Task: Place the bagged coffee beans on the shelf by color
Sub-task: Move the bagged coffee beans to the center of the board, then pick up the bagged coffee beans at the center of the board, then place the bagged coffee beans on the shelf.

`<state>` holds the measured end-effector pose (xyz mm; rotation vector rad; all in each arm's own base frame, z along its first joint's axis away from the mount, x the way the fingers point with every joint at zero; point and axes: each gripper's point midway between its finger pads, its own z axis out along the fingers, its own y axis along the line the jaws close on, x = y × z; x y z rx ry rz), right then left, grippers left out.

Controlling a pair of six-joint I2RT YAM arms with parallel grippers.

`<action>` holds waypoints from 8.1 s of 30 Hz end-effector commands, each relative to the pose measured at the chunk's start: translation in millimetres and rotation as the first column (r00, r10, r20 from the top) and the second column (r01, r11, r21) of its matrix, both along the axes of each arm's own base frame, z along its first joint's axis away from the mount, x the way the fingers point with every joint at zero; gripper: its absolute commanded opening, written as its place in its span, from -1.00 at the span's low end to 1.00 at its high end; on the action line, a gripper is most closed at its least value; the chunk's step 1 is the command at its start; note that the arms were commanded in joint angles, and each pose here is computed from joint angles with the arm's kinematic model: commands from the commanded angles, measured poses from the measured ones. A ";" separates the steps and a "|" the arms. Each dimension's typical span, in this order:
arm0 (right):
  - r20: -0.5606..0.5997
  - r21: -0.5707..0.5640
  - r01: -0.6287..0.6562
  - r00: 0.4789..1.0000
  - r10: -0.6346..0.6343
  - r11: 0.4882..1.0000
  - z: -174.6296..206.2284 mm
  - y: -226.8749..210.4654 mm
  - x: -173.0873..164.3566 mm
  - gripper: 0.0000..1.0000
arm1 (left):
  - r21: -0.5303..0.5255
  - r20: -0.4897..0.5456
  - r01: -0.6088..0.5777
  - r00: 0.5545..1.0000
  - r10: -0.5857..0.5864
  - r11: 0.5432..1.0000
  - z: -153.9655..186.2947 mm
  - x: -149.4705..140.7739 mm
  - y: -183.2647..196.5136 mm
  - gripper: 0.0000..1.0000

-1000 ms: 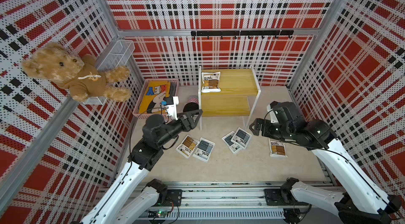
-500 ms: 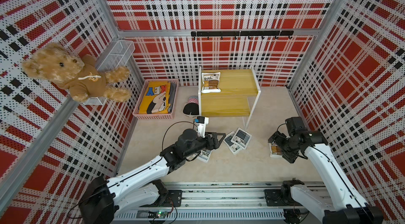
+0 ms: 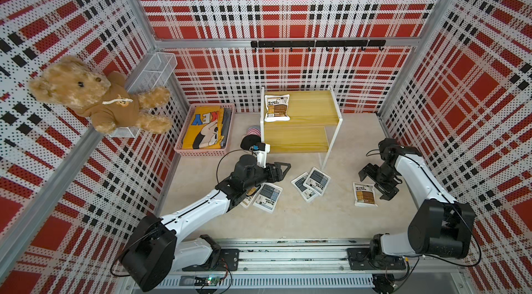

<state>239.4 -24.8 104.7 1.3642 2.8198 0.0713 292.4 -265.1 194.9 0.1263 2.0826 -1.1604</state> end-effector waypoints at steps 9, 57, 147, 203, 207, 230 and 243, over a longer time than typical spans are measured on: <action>-0.064 -0.009 -0.061 0.996 0.060 0.998 -29.9 -5.8 11.4 0.99 | 0.019 0.047 0.069 0.996 -0.070 0.997 8.5 14.3 -1.7 0.55; 0.228 0.095 -0.597 0.792 0.566 0.797 -25.2 83.8 56.2 0.97 | 0.043 0.016 0.023 1.000 -0.024 0.999 14.0 32.5 2.8 0.55; 0.815 0.193 -0.738 0.488 0.313 0.647 200.6 185.5 -43.1 -0.80 | -0.342 0.169 0.320 0.946 -0.278 0.883 153.4 -62.3 2.7 0.57; 0.866 0.017 -0.839 0.284 0.411 0.544 315.3 257.9 138.0 -0.81 | -0.192 0.275 0.059 0.961 -0.004 0.980 256.5 15.1 48.2 0.40; 0.867 0.021 -0.832 0.291 0.405 0.554 312.4 257.1 148.2 -0.81 | -0.175 0.277 0.048 0.961 0.003 0.983 253.6 16.1 49.7 0.41; 0.846 0.044 -0.814 0.338 0.412 0.579 289.3 256.8 177.7 -0.68 | -0.149 0.250 0.035 0.968 0.003 0.988 234.8 14.2 51.4 0.42; 0.858 0.028 -0.797 0.329 0.395 0.603 302.5 249.9 173.0 -0.09 | -0.147 0.251 0.030 0.968 0.008 0.989 235.0 14.4 51.7 0.43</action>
